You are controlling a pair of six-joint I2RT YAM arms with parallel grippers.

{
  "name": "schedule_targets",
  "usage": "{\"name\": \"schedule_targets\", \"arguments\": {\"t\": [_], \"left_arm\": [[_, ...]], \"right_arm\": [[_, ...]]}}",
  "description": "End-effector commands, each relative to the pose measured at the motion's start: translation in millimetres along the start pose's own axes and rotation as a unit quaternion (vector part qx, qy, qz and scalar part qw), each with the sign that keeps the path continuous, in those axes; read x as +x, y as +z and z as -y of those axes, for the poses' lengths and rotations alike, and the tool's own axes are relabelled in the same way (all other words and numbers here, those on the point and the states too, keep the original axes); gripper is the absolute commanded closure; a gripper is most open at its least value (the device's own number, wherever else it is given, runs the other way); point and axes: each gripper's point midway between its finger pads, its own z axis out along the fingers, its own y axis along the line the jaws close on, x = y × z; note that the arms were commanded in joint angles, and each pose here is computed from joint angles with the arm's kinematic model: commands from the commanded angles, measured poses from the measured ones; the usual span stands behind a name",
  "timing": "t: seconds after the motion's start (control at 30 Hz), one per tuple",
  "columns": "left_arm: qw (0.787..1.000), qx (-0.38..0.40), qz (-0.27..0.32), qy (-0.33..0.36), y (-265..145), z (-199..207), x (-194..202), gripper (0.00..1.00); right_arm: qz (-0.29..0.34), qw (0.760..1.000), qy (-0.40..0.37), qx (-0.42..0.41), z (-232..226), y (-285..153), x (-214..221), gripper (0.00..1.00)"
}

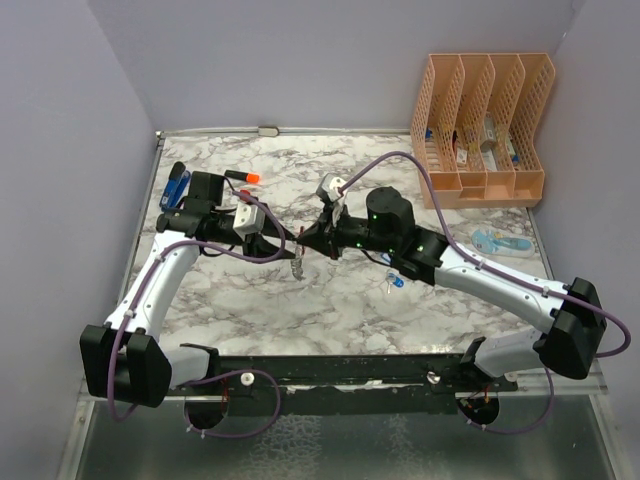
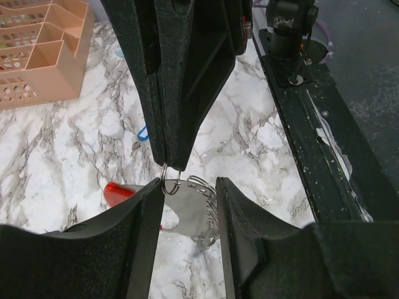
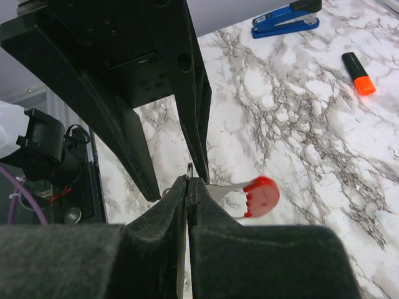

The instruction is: Put the keys on the keyring

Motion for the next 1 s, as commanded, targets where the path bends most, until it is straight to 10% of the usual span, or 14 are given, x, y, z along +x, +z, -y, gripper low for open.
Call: {"name": "schedule_targets", "arguments": {"t": [0.0,0.97], "left_arm": [[1.0,0.015,0.021,0.014,3.1,2.0,-10.9,0.6],[1.0,0.011,0.01,0.019,3.5,2.6,-8.1,1.0]], "right_arm": [[0.029,0.999,-0.009,-0.028,-16.9,-2.3,-22.3,0.99],[0.043,0.999,-0.008,-0.027,-22.6,-6.5,-27.8,0.99]]}}
